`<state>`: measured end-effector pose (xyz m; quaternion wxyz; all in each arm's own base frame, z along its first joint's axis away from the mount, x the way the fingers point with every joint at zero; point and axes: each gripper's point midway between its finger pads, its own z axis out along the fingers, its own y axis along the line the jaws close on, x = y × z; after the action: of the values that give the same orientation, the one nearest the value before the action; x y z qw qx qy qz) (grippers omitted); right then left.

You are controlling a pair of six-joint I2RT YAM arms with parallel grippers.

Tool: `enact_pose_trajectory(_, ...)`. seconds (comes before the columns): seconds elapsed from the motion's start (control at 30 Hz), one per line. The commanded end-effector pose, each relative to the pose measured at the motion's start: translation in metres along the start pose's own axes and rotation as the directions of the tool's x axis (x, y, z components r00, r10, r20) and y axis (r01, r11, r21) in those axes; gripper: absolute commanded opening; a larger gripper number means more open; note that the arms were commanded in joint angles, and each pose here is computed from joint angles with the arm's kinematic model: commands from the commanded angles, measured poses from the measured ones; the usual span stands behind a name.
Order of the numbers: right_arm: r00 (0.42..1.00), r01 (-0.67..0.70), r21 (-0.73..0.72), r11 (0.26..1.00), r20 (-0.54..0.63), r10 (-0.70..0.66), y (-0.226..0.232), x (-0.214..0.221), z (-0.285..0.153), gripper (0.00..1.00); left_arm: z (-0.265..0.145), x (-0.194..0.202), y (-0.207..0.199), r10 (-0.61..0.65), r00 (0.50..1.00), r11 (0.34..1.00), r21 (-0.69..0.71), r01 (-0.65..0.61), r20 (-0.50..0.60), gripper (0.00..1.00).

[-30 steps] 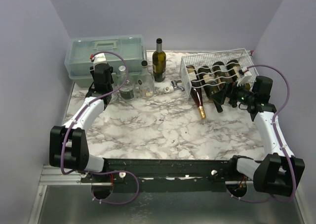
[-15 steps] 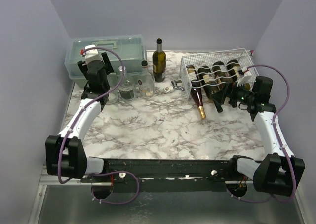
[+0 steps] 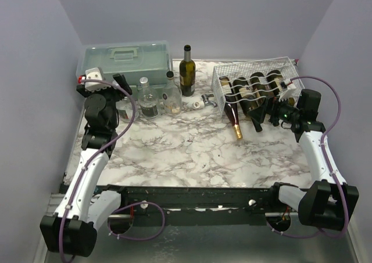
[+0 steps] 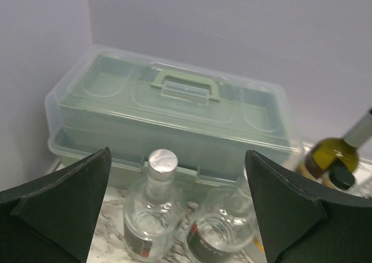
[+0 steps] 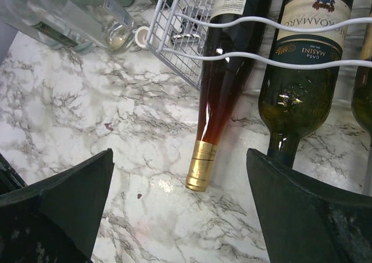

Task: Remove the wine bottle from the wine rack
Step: Place the wine bottle at the center of the board.

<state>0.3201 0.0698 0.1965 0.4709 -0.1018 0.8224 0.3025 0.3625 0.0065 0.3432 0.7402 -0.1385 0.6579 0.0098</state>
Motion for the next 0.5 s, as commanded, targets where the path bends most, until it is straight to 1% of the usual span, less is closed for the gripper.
enact_pose_trajectory(0.0, 1.000, 0.012, -0.023, 1.000, -0.005, -0.012, 0.003, -0.001, -0.001, 1.00, -0.027, 0.012, -0.029, -0.050, 0.995, 0.979, 0.192, 0.066, -0.087, 0.99)
enact_pose_trajectory(0.17, 1.000, 0.005, -0.019, 1.000, -0.011, -0.005, 0.001, 0.001, 0.000, 0.99, -0.051, 0.014, -0.041, -0.080, 0.986, 0.953, 0.278, 0.119, -0.145, 0.99)
enact_pose_trajectory(0.23, 0.999, 0.032, -0.018, 0.999, -0.014, -0.032, -0.001, 0.002, 0.001, 0.99, -0.059, 0.013, -0.049, -0.085, 0.984, 0.935, 0.330, 0.132, -0.155, 0.99)
enact_pose_trajectory(0.3, 0.999, 0.034, -0.018, 0.999, -0.019, -0.034, -0.002, 0.004, 0.002, 0.99, -0.071, 0.020, -0.059, -0.078, 0.977, 0.908, 0.391, 0.153, -0.200, 0.99)
enact_pose_trajectory(0.47, 0.999, 0.046, -0.010, 0.999, -0.024, -0.046, -0.005, 0.006, 0.002, 0.99, -0.096, 0.033, -0.087, -0.092, 0.949, 0.810, 0.532, 0.247, -0.301, 0.99)
